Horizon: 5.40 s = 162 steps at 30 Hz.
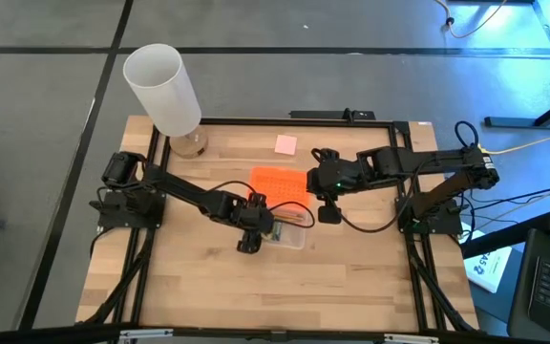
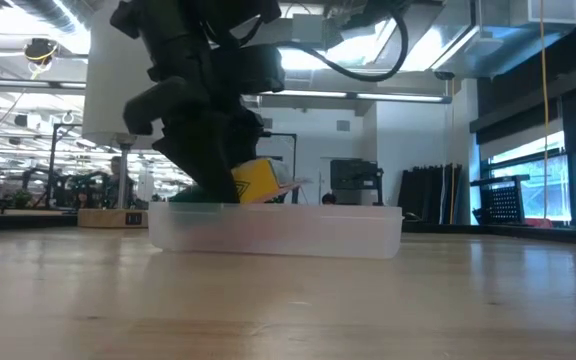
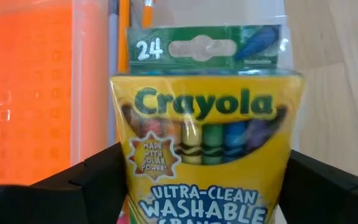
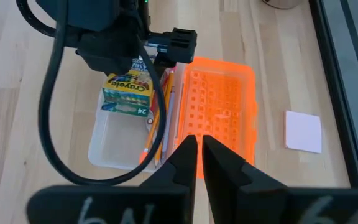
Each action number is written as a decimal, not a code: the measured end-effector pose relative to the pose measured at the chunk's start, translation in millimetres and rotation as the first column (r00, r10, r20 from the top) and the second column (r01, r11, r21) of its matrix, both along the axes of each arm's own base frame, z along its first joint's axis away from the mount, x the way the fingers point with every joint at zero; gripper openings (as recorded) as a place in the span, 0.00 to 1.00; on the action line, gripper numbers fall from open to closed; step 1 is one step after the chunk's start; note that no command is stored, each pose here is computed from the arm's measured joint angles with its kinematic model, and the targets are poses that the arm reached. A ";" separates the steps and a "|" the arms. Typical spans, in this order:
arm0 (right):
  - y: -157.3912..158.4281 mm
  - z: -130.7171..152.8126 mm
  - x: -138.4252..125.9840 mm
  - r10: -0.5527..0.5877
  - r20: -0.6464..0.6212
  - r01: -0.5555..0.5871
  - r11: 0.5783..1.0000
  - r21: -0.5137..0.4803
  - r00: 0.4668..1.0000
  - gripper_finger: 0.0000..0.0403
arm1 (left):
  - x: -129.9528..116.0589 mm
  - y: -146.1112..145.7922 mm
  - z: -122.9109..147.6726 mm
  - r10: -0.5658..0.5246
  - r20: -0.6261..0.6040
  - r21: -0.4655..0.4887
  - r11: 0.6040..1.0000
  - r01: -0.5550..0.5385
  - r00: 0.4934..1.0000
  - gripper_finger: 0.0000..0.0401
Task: Pack school essentials
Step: Put the crayon box into the orange supply box, then put the pink sticky notes into the orange supply box
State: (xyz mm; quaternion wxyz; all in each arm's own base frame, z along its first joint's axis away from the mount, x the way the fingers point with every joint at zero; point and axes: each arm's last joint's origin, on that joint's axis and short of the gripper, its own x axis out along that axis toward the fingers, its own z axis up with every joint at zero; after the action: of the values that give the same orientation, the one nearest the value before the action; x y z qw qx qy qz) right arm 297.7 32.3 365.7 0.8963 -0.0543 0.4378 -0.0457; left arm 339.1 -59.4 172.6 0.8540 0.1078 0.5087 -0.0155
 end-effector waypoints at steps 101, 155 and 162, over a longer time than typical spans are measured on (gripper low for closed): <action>-255.3 -124.4 47.9 -0.197 -0.155 0.181 0.977 -0.108 0.968 0.73 | -131.5 82.4 157.7 0.293 0.284 0.030 0.949 -0.313 0.913 0.99; -249.1 -124.2 51.1 -0.052 -0.070 0.057 0.995 0.081 0.996 0.74 | -130.5 109.2 161.4 0.406 0.354 0.137 0.869 -0.476 0.843 0.99; -255.4 -136.0 51.7 -0.078 -0.089 0.089 0.988 0.125 0.993 0.85 | -130.5 109.2 161.4 0.406 0.354 0.137 0.869 -0.476 0.843 0.99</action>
State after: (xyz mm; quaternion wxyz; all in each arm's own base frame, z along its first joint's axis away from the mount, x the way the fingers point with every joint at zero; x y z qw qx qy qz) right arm 349.4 -223.1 229.7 0.8761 0.0201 0.4787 -0.0527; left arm 208.6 49.8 334.0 0.8868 0.0821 0.3761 0.2559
